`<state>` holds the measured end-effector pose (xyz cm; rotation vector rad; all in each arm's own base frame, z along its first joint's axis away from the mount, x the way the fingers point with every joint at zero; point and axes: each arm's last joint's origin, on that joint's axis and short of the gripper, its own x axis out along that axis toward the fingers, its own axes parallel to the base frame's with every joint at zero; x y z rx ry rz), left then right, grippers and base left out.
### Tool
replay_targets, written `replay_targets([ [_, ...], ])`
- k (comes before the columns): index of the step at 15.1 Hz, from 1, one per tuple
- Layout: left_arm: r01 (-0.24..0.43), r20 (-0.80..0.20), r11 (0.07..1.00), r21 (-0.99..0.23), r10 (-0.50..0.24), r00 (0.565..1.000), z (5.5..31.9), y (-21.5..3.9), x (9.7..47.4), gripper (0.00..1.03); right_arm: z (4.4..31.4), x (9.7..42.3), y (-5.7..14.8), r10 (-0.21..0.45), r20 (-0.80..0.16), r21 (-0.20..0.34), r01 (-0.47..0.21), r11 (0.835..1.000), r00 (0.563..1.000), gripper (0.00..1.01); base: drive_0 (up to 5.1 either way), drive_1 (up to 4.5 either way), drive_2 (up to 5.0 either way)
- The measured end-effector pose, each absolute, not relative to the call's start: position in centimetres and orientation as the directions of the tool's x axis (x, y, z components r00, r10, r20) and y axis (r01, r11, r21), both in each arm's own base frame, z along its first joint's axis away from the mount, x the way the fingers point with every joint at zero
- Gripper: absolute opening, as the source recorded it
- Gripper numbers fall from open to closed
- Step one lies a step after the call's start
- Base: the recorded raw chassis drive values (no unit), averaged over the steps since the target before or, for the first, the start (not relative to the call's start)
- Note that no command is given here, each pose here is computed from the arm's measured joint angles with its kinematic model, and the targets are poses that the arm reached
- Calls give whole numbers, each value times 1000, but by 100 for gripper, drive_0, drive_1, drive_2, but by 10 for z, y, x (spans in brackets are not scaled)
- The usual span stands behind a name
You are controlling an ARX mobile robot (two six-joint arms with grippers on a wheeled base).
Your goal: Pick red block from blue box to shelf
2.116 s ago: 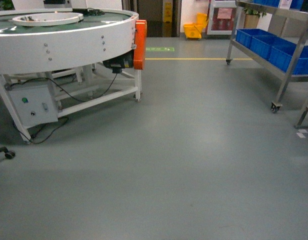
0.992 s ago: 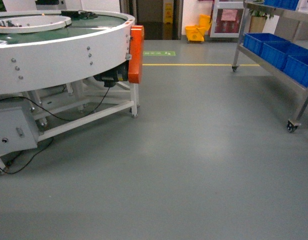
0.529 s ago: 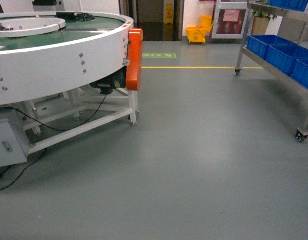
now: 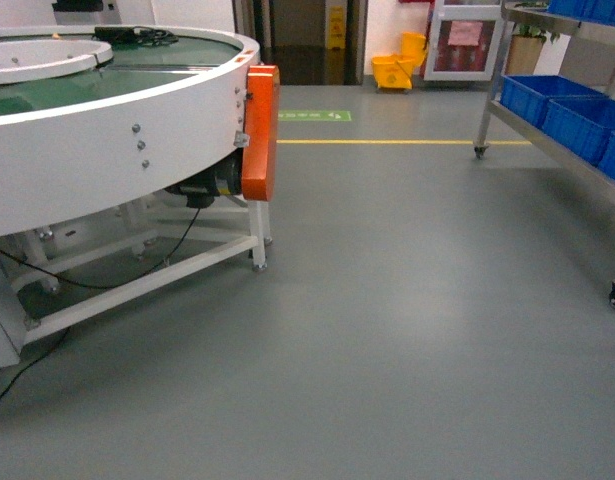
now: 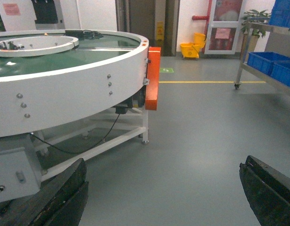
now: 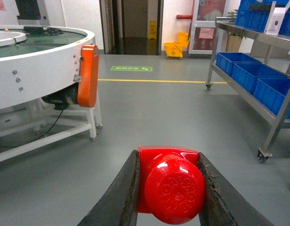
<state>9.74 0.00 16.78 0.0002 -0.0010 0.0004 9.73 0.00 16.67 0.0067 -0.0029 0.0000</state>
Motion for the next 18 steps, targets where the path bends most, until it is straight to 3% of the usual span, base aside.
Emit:
replay_targets([
  [18,0,3,1000,1,0,1000,168,0,97,98,167,97,0,0,4,7,0,1000,1000,25,-5,414,-425],
])
